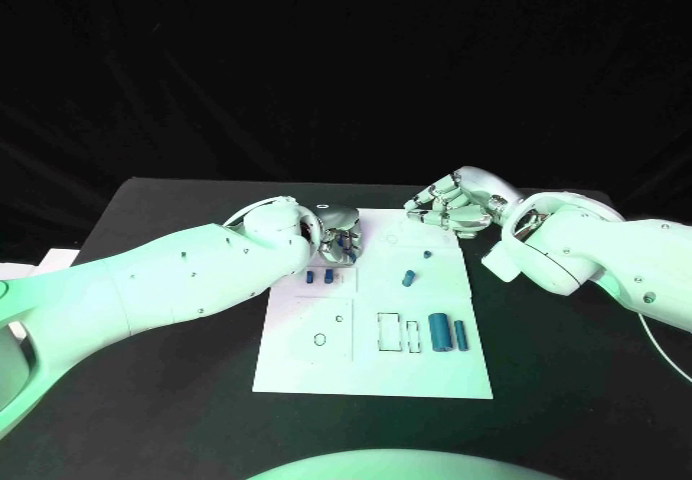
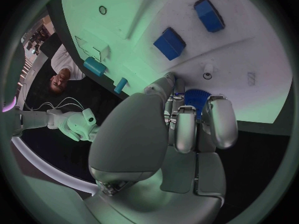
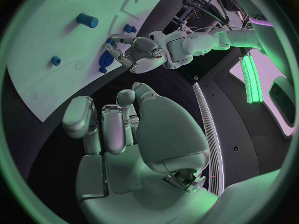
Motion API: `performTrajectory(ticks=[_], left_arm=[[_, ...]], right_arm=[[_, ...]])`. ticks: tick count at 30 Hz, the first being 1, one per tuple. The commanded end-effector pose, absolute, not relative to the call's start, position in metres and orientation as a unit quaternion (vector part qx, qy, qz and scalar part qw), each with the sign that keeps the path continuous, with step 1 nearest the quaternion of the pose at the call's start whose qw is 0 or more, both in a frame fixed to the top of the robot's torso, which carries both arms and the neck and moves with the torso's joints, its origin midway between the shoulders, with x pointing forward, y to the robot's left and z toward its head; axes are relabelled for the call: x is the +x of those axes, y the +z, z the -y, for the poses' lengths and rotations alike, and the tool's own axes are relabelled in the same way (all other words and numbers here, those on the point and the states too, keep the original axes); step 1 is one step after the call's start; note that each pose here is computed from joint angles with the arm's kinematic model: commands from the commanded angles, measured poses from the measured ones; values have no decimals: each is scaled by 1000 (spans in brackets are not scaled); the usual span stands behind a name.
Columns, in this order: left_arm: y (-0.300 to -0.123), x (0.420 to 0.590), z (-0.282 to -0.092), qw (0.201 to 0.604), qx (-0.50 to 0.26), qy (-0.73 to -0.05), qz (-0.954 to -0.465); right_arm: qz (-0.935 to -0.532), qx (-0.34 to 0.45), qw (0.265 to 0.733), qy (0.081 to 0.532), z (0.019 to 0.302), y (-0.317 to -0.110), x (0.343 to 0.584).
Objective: Assemble the parts on the task board
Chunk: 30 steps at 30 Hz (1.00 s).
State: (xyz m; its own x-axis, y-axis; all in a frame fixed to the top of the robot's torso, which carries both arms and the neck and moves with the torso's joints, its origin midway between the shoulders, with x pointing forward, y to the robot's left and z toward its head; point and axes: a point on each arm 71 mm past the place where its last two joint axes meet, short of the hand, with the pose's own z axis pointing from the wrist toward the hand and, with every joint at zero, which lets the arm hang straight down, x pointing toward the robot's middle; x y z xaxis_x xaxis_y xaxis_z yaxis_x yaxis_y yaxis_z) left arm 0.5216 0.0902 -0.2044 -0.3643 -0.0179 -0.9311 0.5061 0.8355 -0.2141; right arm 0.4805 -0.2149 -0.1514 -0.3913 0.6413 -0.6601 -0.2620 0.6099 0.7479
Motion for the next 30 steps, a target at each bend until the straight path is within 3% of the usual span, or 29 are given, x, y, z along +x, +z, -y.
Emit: performTrajectory(ticks=[1,9,16,30], left_arm=[[-201,518,-90,547,150,-258,-782],[-185,513,-101,545,125,-277,-781],[-167,512,-123,547,99,-278,-783],[-177,518,-157,532,73,-258,-803]], right_arm=[[-722,123,534,422,213,-152,480],[-723,125,534,421,214,-152,480],[-723,126,535,419,216,-152,480],[-723,125,534,420,216,-152,480]])
